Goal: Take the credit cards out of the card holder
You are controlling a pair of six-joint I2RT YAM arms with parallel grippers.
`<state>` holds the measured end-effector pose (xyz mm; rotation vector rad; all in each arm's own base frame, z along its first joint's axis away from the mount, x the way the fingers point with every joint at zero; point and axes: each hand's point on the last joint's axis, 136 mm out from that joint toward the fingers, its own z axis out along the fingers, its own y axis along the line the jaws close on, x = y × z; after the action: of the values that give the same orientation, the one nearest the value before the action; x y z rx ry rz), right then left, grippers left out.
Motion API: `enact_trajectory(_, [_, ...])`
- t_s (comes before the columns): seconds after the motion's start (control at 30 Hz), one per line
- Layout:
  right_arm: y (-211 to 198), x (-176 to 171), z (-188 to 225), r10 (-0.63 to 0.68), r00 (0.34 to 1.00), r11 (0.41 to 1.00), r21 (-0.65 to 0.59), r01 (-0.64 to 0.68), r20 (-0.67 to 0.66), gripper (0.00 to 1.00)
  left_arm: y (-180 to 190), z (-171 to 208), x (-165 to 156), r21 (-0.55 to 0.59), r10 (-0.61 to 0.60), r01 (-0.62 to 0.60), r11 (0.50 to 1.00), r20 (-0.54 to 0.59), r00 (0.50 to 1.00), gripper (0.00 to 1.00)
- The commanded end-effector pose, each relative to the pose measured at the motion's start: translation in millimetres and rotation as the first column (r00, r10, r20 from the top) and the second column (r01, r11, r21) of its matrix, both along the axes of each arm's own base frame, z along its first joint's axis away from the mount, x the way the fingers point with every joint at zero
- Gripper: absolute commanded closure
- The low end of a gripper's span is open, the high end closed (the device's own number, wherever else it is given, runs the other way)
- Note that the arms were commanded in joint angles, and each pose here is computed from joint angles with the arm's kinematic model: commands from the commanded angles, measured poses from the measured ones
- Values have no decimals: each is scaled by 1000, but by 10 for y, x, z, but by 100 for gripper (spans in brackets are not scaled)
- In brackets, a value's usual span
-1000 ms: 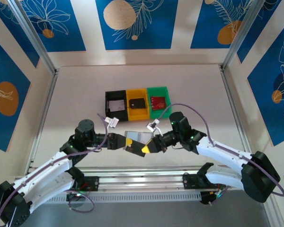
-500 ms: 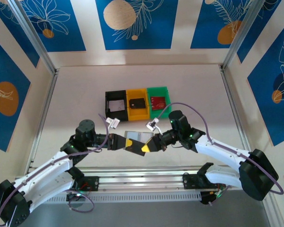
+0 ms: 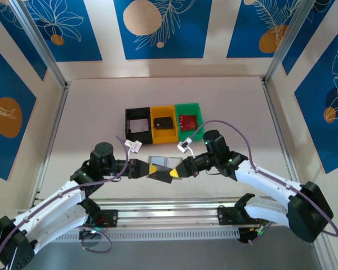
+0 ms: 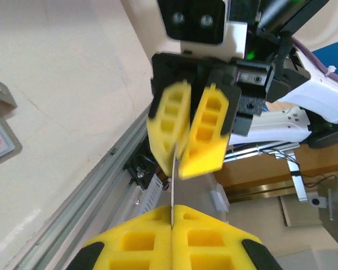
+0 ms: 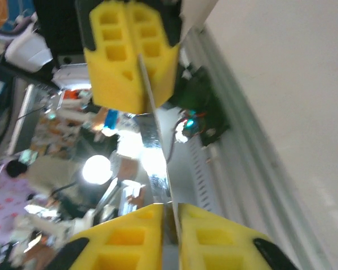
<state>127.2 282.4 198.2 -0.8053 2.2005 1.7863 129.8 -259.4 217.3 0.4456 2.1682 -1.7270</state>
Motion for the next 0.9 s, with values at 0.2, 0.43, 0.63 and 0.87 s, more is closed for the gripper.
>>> enact_trajectory(0.2, [-504,515,9,-391,913,911,-93,402,114,51,158,9,381,137,217,-225,965,74,973,100])
enact_trajectory(0.43, [-686,548,64,-485,857,855,-113,507,177,41,246,-32,948,248,397,-419,873,134,908,100])
enact_trajectory(0.63, [-765,532,109,-514,833,833,-112,542,205,33,183,-85,1486,319,458,-481,817,148,877,100])
enact_trajectory(0.87, [-827,471,171,-533,813,821,-89,564,235,20,96,-246,2094,361,500,-516,777,142,854,100])
